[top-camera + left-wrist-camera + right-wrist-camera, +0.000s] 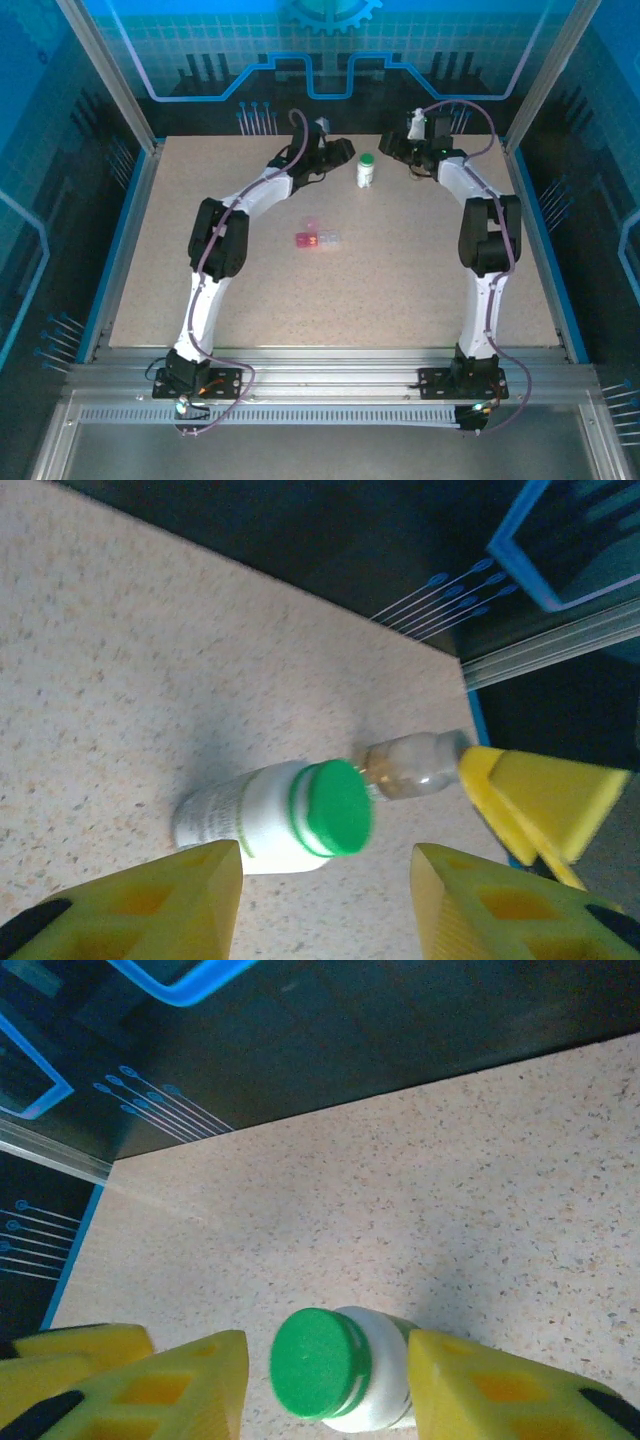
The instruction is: Sort the pills into containers
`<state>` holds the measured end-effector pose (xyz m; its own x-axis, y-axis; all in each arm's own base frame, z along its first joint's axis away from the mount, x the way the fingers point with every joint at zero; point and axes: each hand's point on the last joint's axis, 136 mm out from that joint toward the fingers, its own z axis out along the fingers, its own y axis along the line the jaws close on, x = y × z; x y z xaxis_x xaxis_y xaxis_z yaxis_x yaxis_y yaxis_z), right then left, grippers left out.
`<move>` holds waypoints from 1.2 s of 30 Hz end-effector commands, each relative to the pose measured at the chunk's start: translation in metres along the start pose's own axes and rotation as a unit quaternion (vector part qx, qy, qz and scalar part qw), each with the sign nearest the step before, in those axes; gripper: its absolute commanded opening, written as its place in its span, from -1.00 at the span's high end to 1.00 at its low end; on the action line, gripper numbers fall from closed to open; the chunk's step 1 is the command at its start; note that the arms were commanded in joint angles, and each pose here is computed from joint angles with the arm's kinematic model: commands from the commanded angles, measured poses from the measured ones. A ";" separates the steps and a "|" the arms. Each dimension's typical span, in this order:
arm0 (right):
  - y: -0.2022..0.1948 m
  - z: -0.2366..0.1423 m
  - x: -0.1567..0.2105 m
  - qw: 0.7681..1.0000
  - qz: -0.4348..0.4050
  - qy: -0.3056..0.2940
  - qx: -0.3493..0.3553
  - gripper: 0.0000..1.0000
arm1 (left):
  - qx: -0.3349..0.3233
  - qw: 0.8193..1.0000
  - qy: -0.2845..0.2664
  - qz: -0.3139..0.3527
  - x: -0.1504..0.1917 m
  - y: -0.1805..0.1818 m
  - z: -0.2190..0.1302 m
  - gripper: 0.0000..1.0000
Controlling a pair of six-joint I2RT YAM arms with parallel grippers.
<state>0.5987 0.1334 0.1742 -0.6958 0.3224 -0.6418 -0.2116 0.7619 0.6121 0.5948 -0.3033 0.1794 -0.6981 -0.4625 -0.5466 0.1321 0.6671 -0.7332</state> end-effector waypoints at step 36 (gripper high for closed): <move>0.071 0.002 0.265 0.954 -0.196 0.220 0.048 -0.06 | -0.149 0.988 0.039 0.010 0.094 0.138 -0.176 -0.08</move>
<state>0.3902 0.2658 0.0422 -0.8237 -0.2481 -0.5099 -0.4458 0.8390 0.3120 0.4079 -0.1430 0.0835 -0.7658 -0.4004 -0.5033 -0.0944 0.8440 -0.5279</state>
